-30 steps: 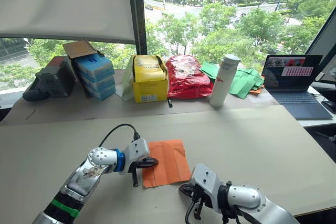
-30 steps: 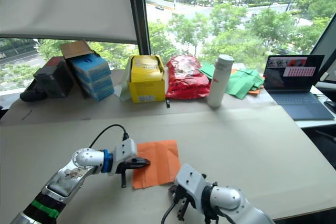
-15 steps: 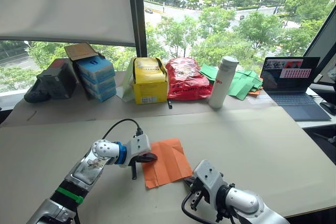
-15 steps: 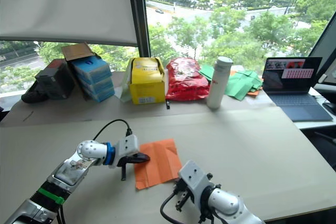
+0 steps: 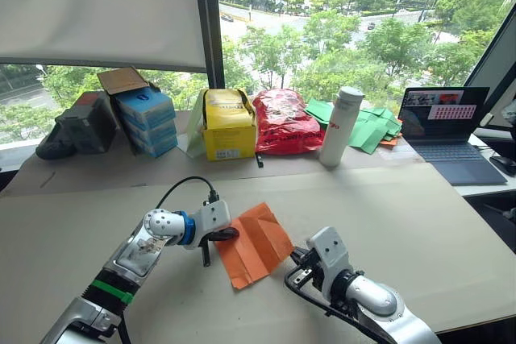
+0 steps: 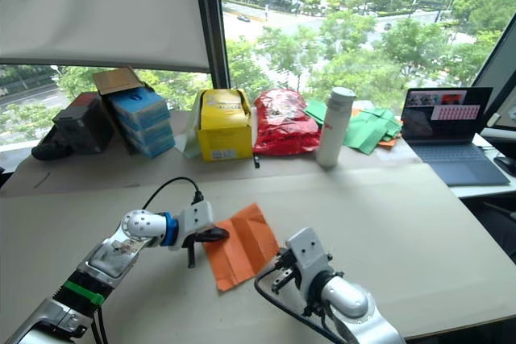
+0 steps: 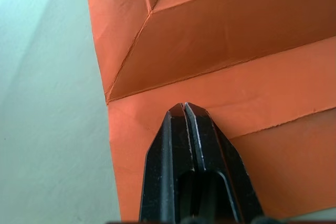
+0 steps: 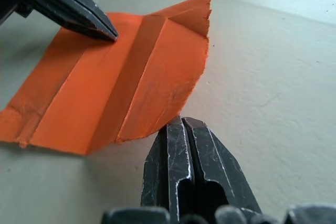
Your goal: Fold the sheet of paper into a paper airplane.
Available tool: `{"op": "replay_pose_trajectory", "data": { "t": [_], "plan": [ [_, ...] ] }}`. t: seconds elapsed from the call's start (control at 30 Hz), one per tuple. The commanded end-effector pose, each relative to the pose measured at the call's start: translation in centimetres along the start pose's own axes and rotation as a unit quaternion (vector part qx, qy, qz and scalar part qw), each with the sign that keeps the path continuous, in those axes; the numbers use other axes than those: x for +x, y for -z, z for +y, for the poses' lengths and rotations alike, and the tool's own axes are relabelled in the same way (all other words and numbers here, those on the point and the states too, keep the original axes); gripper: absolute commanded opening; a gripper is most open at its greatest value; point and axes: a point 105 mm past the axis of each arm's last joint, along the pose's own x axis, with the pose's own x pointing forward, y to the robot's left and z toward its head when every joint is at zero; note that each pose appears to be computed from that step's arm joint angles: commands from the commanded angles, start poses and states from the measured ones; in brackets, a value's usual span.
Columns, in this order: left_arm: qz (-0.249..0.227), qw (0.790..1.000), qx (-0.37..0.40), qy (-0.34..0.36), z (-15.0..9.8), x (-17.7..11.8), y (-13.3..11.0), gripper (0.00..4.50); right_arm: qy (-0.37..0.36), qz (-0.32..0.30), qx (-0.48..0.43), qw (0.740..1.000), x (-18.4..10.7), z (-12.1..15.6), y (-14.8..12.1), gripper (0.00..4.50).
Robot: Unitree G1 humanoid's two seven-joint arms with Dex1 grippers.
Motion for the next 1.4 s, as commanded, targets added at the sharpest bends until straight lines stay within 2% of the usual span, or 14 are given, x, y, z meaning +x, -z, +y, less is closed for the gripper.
{"op": "replay_pose_trajectory", "data": {
  "t": [0.03,0.2,0.47,0.67,0.8,0.93,1.0,1.07,1.2,1.27,1.4],
  "plan": [
    [0.089,0.995,-0.046,0.008,-1.4,0.0,5.0,0.0,-0.008,-0.049,0.029,0.998,0.1,0.1,-1.3,0.05],
    [0.089,0.995,-0.048,0.003,-1.4,-0.2,5.1,0.0,-0.041,-0.072,0.037,0.996,1.2,0.8,-2.1,0.05],
    [0.087,0.995,-0.055,-0.016,-1.3,-0.7,5.2,0.0,-0.152,-0.081,-0.016,0.985,3.5,3.8,-3.2,0.05],
    [0.085,0.992,-0.069,-0.058,-0.5,-2.2,5.3,0.0,-0.227,-0.041,-0.057,0.971,4.3,5.3,-2.0,0.05],
    [0.088,0.986,-0.09,-0.108,0.6,-4.6,5.7,0.0,-0.253,0.019,-0.08,0.964,5.5,5.5,0.3,0.05],
    [0.086,0.979,-0.107,-0.151,1.5,-7.1,5.4,0.0,-0.263,0.049,-0.085,0.96,6.1,5.6,1.6,0.05],
    [0.059,0.974,-0.119,-0.185,2.5,-9.2,4.0,0.0,-0.268,0.063,-0.09,0.957,6.2,5.5,2.1,0.05],
    [0.007,0.972,-0.127,-0.2,3.1,-10.3,1.8,0.0,-0.271,0.073,-0.09,0.956,6.1,5.5,2.3,0.05],
    [-0.074,0.969,-0.158,-0.177,2.5,-9.6,-1.0,0.0,-0.27,0.077,-0.094,0.955,6.2,5.3,2.3,0.05],
    [-0.087,0.968,-0.168,-0.167,2.1,-9.2,-1.5,0.0,-0.27,0.079,-0.094,0.955,6.2,5.3,2.3,0.05],
    [-0.082,0.971,-0.198,-0.11,-1.2,-5.2,-0.7,0.0,-0.268,0.078,-0.108,0.954,6.4,4.9,1.8,0.05]
  ]
}}
